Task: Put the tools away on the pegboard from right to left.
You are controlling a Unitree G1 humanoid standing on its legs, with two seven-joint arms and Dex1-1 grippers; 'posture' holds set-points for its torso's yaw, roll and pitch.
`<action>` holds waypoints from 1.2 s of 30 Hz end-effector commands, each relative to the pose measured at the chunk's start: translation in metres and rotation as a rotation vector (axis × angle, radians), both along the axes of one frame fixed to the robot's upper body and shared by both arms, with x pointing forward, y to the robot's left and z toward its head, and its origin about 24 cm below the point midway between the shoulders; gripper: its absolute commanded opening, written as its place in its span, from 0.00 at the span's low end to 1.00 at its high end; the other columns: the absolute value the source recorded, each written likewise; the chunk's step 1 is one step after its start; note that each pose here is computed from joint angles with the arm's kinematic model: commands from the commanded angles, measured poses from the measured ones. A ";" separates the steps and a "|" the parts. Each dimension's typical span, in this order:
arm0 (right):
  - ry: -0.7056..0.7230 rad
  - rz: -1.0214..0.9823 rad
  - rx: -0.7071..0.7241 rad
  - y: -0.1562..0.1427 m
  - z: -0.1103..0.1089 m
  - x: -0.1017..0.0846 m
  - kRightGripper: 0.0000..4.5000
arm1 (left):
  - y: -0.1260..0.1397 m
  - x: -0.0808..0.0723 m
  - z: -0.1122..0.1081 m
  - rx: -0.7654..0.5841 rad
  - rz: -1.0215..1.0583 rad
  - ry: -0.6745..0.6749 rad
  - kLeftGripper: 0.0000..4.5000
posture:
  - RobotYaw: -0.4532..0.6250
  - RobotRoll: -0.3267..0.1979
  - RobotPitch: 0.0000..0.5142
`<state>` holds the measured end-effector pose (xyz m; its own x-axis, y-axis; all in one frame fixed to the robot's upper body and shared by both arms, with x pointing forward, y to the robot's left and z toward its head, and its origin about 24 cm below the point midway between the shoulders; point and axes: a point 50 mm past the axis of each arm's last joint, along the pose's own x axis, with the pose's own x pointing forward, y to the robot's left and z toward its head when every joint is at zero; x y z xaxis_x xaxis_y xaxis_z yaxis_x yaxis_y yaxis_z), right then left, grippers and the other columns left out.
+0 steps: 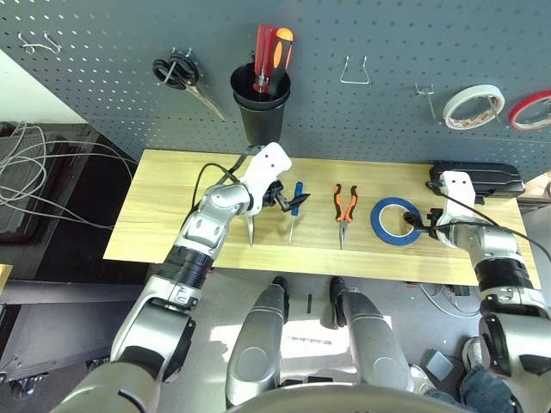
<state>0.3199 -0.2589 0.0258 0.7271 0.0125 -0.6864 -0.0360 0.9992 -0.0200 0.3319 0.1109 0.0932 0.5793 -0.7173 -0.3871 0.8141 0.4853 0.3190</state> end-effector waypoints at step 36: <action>-0.832 0.575 -0.535 0.014 0.094 -0.049 0.16 | -0.004 -0.004 0.025 -0.091 0.005 -0.248 1.00 | 0.46 0.62 0.61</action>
<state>0.2747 -0.2469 0.1142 0.9498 0.3079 -0.0562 -0.2736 0.7298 -0.6265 0.3290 0.1086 0.1153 0.6559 -0.7283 -0.1982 0.7180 0.5211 0.4614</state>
